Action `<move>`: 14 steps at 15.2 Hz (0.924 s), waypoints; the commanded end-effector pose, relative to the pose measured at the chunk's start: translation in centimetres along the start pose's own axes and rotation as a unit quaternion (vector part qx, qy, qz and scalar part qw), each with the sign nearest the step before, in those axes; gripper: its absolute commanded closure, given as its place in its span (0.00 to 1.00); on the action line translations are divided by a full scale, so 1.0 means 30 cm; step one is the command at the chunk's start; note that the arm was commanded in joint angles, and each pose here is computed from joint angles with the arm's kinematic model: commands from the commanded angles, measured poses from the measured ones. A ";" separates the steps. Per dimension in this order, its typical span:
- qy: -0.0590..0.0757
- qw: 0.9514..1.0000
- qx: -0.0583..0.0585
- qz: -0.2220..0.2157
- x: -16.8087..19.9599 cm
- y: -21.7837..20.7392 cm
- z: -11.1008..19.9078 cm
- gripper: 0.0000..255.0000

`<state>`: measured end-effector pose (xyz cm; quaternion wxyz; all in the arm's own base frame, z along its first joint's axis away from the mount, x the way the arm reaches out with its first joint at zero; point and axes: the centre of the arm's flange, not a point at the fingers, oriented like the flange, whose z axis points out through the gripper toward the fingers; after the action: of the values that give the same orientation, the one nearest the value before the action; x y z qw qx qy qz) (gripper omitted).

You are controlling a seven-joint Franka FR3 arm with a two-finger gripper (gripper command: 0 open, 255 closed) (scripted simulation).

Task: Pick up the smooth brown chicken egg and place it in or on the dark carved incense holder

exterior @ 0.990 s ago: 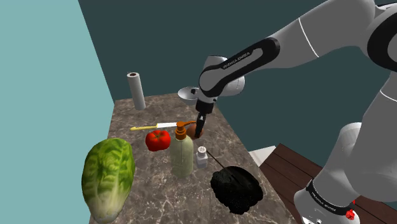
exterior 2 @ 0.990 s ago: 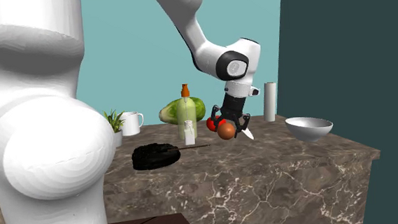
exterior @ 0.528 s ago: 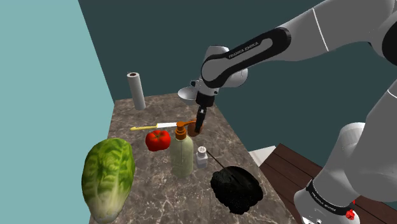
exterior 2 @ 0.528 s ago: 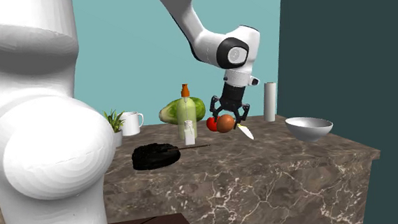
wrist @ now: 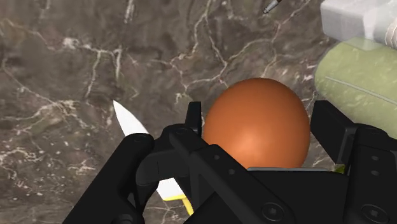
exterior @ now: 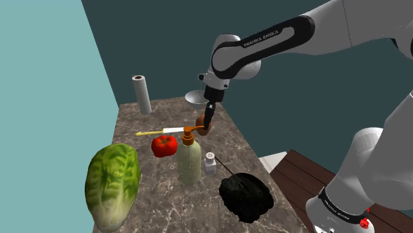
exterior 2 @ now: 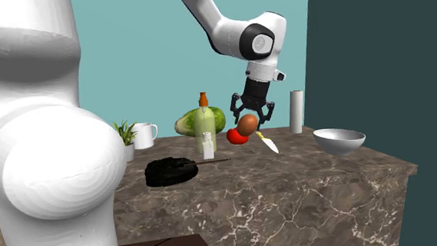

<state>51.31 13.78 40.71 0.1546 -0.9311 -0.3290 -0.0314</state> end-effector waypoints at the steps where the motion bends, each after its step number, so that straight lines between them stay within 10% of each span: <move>1: 0.000 1.000 0.000 0.000 0.005 -0.010 -0.037 1.00; 14: 0.000 1.000 0.000 0.000 -0.336 -0.409 0.011 1.00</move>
<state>37.35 16.49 42.16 0.1549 -0.9309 -0.3294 -0.0309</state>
